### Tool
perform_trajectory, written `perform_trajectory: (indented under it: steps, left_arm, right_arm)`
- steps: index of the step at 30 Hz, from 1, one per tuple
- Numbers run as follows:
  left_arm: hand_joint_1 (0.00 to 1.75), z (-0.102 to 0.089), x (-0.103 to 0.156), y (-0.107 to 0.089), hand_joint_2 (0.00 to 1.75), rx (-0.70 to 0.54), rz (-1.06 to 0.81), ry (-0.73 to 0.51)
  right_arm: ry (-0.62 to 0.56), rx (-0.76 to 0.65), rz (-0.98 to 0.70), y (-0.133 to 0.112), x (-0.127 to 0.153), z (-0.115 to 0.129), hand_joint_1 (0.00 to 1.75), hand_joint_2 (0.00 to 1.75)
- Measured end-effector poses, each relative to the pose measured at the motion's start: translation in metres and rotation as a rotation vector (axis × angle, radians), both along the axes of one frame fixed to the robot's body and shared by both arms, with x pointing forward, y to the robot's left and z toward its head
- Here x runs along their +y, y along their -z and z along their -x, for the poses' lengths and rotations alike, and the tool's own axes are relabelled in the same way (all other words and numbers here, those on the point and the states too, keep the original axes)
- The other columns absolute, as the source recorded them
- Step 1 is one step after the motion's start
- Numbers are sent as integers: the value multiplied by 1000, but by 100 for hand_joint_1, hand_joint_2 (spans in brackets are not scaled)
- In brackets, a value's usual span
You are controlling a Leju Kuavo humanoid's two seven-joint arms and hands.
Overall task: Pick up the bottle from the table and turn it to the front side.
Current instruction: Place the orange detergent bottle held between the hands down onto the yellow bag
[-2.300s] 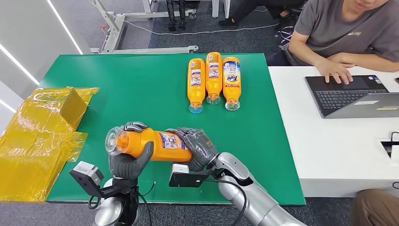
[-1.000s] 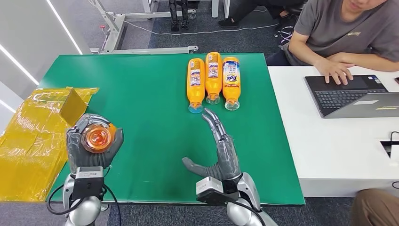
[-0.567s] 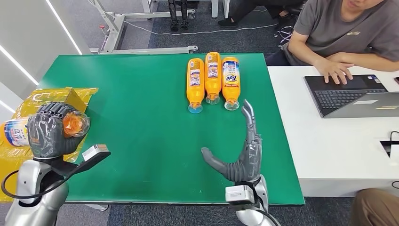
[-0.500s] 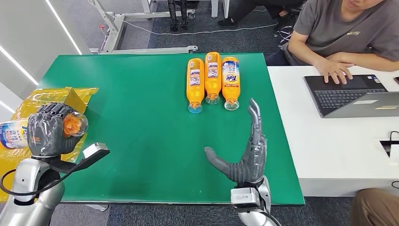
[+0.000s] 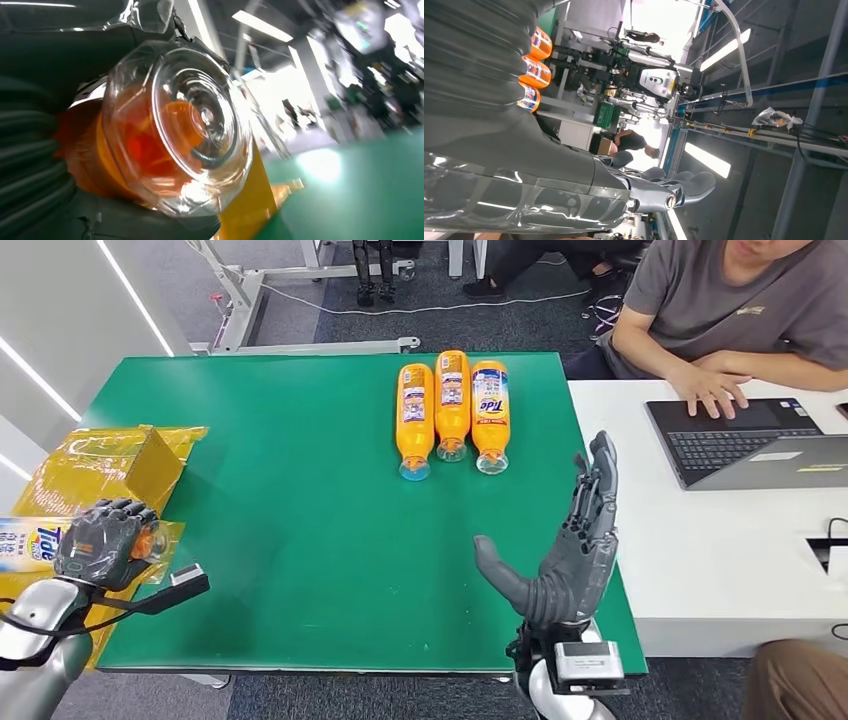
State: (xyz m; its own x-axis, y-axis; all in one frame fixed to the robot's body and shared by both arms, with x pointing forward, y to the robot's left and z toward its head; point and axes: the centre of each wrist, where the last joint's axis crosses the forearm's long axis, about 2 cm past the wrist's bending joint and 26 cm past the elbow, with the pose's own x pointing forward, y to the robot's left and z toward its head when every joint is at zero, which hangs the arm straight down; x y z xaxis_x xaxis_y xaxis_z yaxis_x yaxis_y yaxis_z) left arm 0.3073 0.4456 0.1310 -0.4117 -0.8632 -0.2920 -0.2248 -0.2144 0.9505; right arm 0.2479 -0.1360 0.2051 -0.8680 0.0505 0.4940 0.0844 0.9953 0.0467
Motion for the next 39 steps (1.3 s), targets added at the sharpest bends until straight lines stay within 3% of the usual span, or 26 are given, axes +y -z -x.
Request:
perform_trajectory:
  steps: [8, 14, 22, 32, 39]
  left_arm:
    - [175, -6, 41, 3, 175, 222, -85, -6]
    - [175, -15, 53, 0, 175, 341, -118, -11]
    - [175, -43, 48, -6, 175, 389, -157, 5]
    - [175, -62, 36, -8, 175, 430, -170, 34]
    - [175, -64, 24, 4, 175, 476, -166, 49]
  right_arm:
    - [-3, -16, -9, -4, -5, 1, 0, 175]
    - [0, -15, -17, -4, -8, 4, 0, 175]
    - [6, -12, -15, -3, -10, 4, 0, 175]
    - [1, 5, -35, -2, -10, 4, 0, 175]
    - [2, 2, -32, -2, -10, 4, 0, 175]
